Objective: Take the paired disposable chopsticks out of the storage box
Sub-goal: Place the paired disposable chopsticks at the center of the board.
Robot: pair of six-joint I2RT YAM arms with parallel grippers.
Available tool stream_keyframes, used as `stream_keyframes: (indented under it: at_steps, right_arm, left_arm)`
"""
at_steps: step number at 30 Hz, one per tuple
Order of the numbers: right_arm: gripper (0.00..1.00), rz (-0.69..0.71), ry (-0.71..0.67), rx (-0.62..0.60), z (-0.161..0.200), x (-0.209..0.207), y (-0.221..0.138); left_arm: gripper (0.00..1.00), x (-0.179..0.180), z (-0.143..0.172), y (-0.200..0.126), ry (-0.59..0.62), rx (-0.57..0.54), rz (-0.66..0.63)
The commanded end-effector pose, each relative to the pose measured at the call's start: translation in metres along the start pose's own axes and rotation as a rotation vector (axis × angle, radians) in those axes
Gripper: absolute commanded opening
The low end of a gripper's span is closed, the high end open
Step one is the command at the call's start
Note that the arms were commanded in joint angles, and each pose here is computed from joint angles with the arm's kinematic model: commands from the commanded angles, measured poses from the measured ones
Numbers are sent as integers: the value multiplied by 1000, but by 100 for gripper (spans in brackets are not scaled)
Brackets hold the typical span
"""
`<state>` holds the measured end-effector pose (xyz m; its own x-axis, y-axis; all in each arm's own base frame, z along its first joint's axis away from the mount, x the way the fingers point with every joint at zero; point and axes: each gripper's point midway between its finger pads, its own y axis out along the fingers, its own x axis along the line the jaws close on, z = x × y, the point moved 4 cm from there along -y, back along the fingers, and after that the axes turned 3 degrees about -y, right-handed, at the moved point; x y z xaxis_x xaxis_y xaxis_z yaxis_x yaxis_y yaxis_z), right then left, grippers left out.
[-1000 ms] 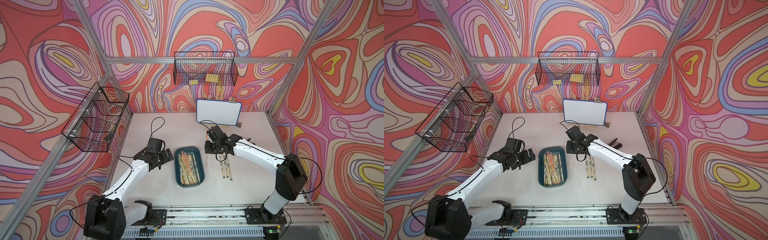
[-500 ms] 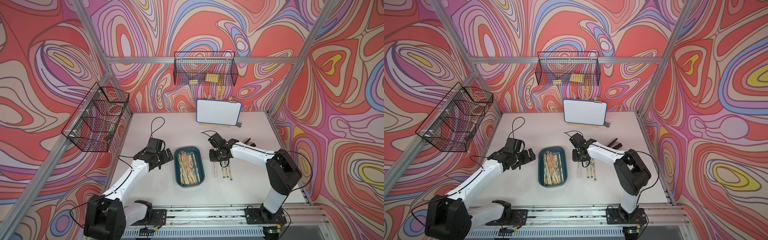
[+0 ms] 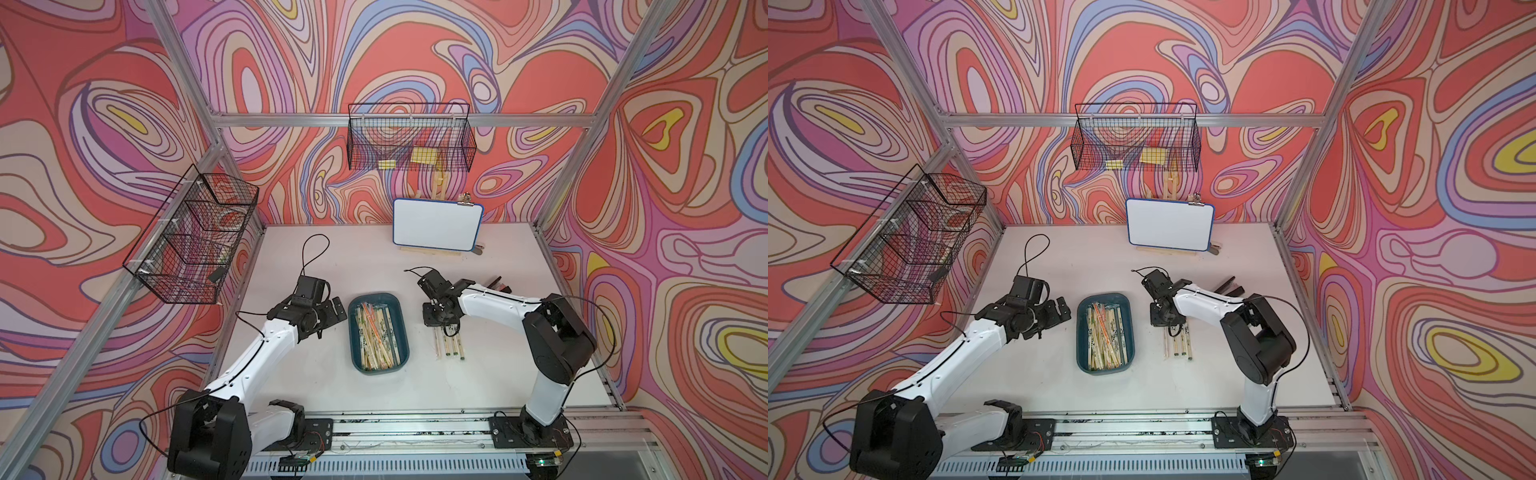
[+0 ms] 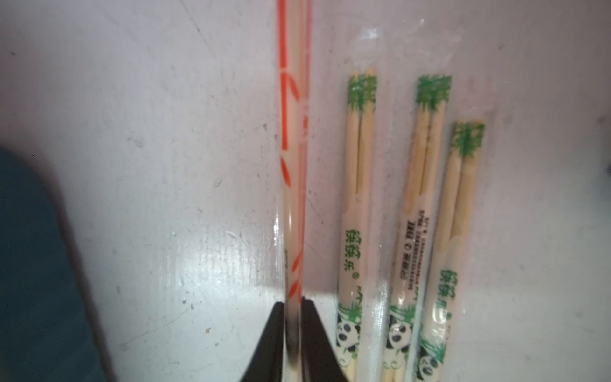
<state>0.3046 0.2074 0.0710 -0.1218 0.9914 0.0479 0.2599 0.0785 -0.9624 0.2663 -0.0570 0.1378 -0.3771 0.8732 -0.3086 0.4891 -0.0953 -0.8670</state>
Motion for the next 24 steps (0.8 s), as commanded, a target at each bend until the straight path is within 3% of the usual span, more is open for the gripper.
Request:
stream_keyframes:
  at_steps: [1, 4, 13, 19, 24]
  right_arm:
    - [28, 42, 0, 8, 2, -8, 2]
    - [34, 32, 2, -9, -2, -7, -6]
    - [36, -77, 37, -89, -19, 7, -48]
    - [36, -298, 53, -162, -34, 45, -84]
    - [36, -358, -28, -179, -34, 92, -95]
  left_arm:
    - [100, -5, -3, -1, 12, -3, 15]
    - [100, -4, -2, -2, 12, -5, 14]
    - [100, -2, -1, -2, 11, -7, 6]
    - [100, -1, -1, -1, 4, -9, 1]
    - [100, 0, -1, 0, 3, -10, -6]
